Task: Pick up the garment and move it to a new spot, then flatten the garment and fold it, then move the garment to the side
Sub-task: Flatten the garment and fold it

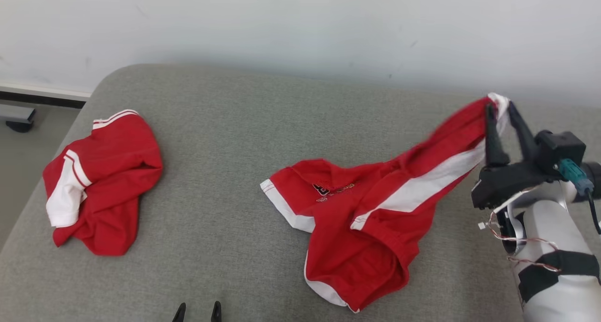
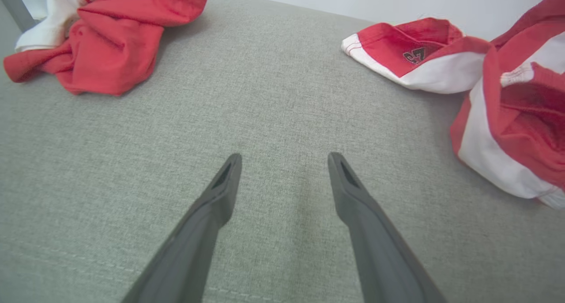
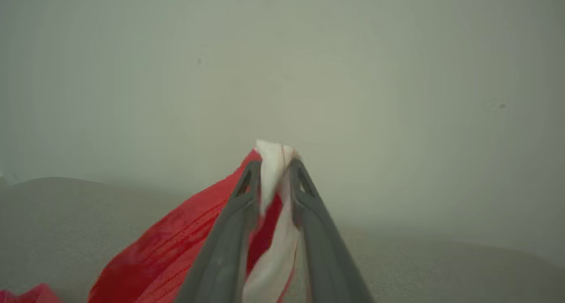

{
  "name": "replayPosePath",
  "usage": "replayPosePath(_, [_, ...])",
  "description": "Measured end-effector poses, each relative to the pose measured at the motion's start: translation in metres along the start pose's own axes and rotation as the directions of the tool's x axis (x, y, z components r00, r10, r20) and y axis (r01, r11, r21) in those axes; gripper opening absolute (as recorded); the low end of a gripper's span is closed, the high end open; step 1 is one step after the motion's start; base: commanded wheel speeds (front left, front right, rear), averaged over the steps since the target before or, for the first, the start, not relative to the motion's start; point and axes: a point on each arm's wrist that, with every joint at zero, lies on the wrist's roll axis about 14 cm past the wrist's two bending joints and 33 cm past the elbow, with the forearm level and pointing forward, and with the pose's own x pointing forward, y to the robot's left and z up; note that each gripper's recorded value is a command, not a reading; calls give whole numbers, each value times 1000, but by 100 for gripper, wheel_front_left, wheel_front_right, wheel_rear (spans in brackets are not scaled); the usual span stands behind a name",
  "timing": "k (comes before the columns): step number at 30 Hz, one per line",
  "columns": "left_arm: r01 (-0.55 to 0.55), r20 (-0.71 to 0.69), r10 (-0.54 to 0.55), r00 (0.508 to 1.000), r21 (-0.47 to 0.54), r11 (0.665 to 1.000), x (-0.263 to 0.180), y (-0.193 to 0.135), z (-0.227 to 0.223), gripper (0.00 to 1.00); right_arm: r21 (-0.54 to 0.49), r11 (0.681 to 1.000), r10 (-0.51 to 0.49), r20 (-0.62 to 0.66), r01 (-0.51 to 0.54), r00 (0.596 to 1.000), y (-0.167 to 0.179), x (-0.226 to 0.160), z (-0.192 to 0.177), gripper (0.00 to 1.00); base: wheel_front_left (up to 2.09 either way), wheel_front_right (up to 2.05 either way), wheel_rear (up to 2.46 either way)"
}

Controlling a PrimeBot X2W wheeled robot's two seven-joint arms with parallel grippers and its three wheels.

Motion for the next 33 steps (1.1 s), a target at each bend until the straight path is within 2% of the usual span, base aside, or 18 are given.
replayPosePath(4, [20,-1,-20,1000,6,1000,5,-5,1,100,17,998,-56,-36,57,998,-16,-19,-17,100,0,0,0])
replayPosePath(17, [129,30,-130,991,21,991,16,-35,12,100,63,989,-128,-80,133,989,-22,-91,-38,100,0,0,0])
replayPosePath(21, [209,34,-210,977,21,978,18,-58,14,100,82,982,-158,-112,168,981,-26,-117,-49,100,0,0,0])
replayPosePath(25, [319,23,-319,947,17,948,21,-92,12,100,92,970,-212,-149,226,966,-38,-143,-60,100,0,0,0])
replayPosePath(33, [410,-11,-410,912,8,912,31,-126,5,100,93,953,-272,-165,290,948,-54,-163,-64,100,0,0,0])
